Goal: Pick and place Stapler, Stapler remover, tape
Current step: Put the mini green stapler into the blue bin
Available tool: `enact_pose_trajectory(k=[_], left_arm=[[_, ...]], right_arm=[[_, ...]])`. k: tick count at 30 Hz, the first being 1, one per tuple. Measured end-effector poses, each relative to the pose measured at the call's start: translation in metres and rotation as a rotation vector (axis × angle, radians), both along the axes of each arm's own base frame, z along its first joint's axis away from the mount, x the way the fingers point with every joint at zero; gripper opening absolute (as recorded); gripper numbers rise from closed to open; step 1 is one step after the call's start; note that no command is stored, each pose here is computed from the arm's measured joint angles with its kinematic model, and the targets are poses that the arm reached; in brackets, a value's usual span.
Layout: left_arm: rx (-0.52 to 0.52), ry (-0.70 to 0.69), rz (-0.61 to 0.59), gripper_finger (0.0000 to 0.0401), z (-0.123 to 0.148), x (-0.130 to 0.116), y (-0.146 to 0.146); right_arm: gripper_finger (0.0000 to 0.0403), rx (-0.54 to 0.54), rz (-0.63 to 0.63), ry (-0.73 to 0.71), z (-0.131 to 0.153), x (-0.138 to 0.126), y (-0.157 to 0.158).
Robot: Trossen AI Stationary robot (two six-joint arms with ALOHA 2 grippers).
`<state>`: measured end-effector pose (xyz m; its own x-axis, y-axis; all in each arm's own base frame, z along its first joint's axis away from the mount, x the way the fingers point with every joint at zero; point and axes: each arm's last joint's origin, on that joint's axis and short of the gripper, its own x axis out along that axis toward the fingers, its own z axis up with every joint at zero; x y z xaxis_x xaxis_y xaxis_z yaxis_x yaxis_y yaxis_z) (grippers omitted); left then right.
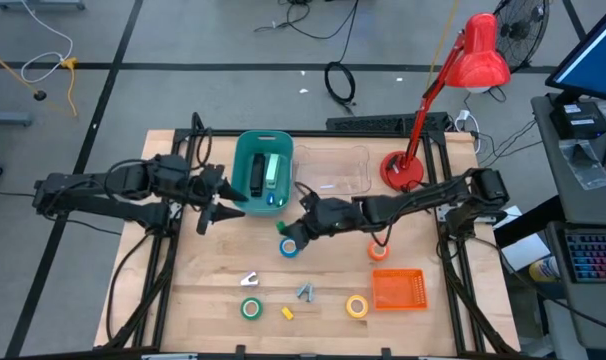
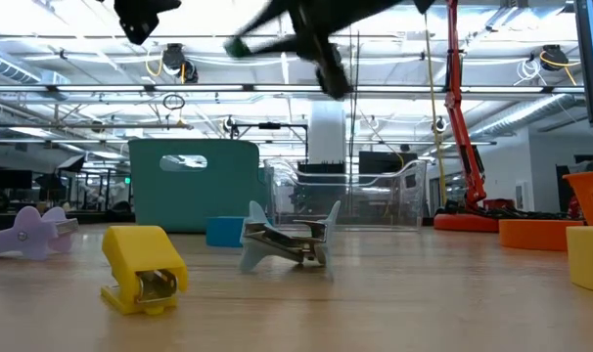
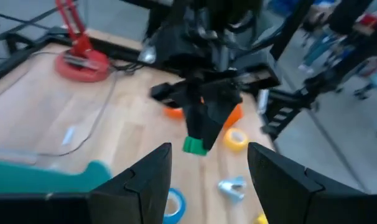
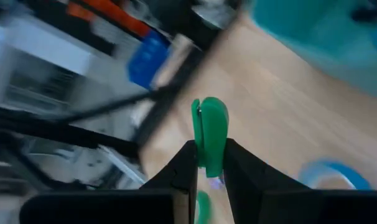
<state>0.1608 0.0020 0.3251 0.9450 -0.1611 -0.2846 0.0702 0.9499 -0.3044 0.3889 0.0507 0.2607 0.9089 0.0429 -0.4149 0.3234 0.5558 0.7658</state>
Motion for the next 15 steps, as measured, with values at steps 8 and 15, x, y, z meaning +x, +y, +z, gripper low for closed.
enact_pose_trajectory(k=[8,15], left_arm=[[-0.071,-0.087,-0.094,0.0214,0.004,0.024,-0.01],[-0.106,-0.054,-0.054,0.0214,-0.008,0.051,-0.017]], right_arm=[[0.0049,-0.038,0.1,-0.249,0.023,0.008,-0.004],[0.0049,-0.078,0.189,-0.386,0.035,0.009,-0.006]])
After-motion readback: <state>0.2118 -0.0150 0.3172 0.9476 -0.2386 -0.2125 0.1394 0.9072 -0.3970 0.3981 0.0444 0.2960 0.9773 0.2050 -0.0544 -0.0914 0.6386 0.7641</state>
